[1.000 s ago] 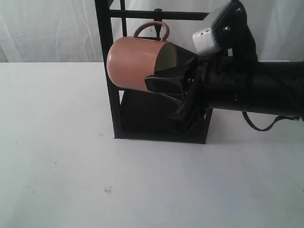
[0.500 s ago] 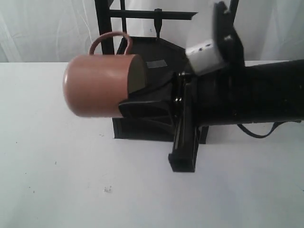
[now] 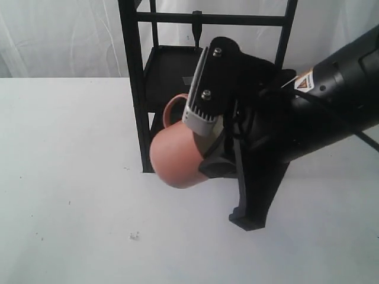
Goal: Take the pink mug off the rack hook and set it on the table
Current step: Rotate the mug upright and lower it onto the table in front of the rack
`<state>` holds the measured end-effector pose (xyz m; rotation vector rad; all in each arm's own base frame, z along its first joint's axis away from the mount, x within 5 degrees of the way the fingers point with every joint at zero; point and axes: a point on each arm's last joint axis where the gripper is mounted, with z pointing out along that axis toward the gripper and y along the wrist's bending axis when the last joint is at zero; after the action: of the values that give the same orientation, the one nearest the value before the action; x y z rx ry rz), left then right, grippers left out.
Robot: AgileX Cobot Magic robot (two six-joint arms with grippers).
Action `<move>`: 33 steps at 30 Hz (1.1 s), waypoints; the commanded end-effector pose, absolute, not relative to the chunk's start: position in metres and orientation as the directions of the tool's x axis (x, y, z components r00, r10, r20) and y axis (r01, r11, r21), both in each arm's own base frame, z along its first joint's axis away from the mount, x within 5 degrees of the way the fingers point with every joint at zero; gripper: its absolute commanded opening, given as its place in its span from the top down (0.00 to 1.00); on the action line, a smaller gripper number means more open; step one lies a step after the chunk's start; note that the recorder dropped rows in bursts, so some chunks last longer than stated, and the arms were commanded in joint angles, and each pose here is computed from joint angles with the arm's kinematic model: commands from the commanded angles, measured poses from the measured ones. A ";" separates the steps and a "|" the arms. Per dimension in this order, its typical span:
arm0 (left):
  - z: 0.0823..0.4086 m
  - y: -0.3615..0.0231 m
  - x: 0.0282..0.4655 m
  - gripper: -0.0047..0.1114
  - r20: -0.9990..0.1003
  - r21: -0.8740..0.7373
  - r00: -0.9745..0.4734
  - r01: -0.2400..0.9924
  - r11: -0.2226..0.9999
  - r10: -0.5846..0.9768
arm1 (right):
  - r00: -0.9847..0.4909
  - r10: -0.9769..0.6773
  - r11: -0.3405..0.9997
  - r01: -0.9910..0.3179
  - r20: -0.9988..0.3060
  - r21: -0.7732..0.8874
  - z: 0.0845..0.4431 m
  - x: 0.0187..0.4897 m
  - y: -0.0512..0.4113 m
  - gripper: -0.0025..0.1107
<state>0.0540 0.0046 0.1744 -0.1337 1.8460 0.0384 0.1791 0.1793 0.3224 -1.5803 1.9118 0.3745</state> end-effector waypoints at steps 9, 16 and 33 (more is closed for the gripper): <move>0.174 0.004 0.054 0.96 -0.960 -0.048 -0.269 -0.105 0.993 -0.075 | -0.323 -0.879 0.322 -0.945 -0.351 0.064 0.279 0.201 0.194 0.98; 0.174 0.004 0.054 0.96 -0.960 -0.048 -0.269 -0.105 0.993 -0.075 | -0.419 -0.777 0.466 -0.885 -0.470 0.019 0.266 0.227 0.211 0.98; 0.174 0.004 0.054 0.96 -0.960 -0.048 -0.269 -0.105 0.993 -0.075 | -0.448 -0.778 0.491 -0.871 -0.440 0.019 0.221 0.249 0.227 0.98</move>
<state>0.0540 0.0046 0.1744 -0.1337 1.8460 0.0384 0.2481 0.2252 0.2252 -1.3790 2.3625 0.3410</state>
